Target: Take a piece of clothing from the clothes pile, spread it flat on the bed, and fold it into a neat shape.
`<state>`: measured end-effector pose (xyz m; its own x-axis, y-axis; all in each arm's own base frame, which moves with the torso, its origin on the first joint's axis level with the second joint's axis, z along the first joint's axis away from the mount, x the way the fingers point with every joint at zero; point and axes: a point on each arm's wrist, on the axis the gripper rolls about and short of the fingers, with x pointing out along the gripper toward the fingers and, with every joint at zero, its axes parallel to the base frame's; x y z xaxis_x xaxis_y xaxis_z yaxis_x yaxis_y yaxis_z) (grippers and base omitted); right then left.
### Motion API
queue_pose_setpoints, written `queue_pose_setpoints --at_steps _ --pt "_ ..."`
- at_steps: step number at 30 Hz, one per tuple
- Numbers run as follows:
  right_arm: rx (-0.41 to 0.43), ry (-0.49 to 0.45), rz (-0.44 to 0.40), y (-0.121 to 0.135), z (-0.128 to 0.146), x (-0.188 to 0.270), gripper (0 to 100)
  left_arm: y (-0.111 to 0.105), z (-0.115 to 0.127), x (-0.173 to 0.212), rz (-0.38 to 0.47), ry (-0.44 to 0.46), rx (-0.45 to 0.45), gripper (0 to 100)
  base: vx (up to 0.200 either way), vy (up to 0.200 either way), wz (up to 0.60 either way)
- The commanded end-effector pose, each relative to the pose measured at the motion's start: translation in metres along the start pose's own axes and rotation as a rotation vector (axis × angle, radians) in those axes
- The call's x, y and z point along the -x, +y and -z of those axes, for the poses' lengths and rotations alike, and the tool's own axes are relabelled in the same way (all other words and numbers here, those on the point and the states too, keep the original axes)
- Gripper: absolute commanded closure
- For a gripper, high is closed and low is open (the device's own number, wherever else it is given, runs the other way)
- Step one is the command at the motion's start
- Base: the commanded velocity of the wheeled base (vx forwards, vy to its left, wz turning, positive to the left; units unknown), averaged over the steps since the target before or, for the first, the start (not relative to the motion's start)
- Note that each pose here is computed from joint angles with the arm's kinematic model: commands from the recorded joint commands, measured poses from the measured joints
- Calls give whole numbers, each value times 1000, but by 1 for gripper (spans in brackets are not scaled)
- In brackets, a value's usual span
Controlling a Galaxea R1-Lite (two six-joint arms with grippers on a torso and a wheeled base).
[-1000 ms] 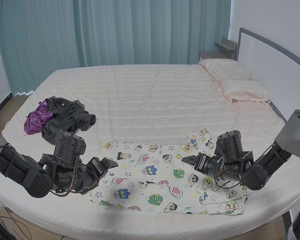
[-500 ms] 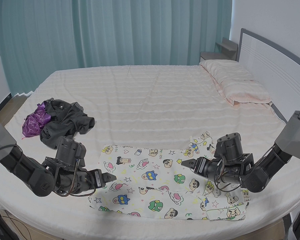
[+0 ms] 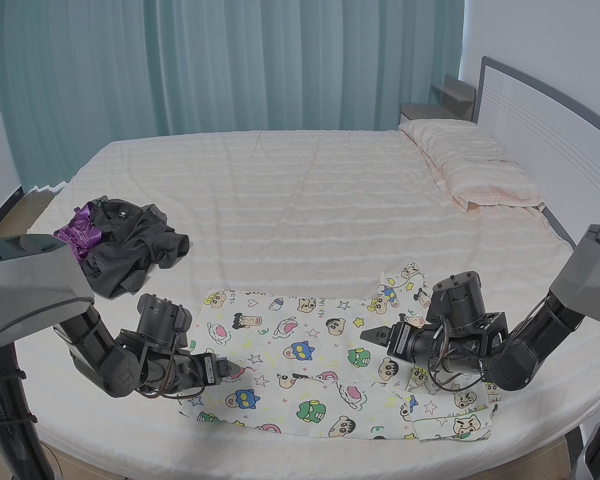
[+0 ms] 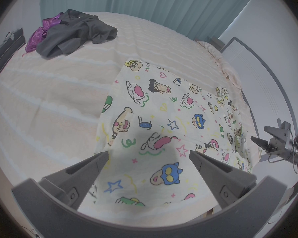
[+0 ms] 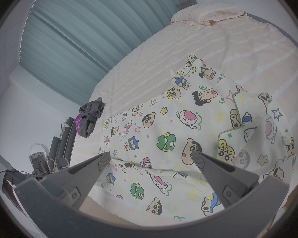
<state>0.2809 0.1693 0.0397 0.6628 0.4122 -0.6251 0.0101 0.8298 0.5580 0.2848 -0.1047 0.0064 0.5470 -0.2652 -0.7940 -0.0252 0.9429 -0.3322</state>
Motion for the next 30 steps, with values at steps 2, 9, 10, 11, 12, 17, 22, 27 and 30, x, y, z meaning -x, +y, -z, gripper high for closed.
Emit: queue_pose_setpoints --at_steps 2,9,10,11,12,17,22,27,30 --pt "1 1 -2 0 1 0 0 9 9 -24 -38 49 8 0 0 0 0" --pt "2 2 -2 0 1 0 0 9 6 -26 -67 29 -15 0 0 0 0" --pt "2 2 -2 0 1 0 0 9 6 -26 -68 29 -18 0 0 0 0" --pt "2 2 -2 0 1 0 0 9 6 -26 -68 29 -18 0 0 0 0" --pt "2 2 -2 0 1 0 0 10 6 -26 -70 31 -19 0 0 0 0" --pt "1 1 -2 0 1 0 0 9 8 -24 -69 33 -21 0 0 0 0" --pt "1 2 0 0 1 0 0 11 9 -23 -85 35 -20 100 0 0 0" --pt "1 2 0 0 1 0 0 14 10 -17 -112 25 -16 100 0 0 0" --pt "1 2 0 0 1 0 0 15 12 -9 -113 24 -13 100 0 0 0"
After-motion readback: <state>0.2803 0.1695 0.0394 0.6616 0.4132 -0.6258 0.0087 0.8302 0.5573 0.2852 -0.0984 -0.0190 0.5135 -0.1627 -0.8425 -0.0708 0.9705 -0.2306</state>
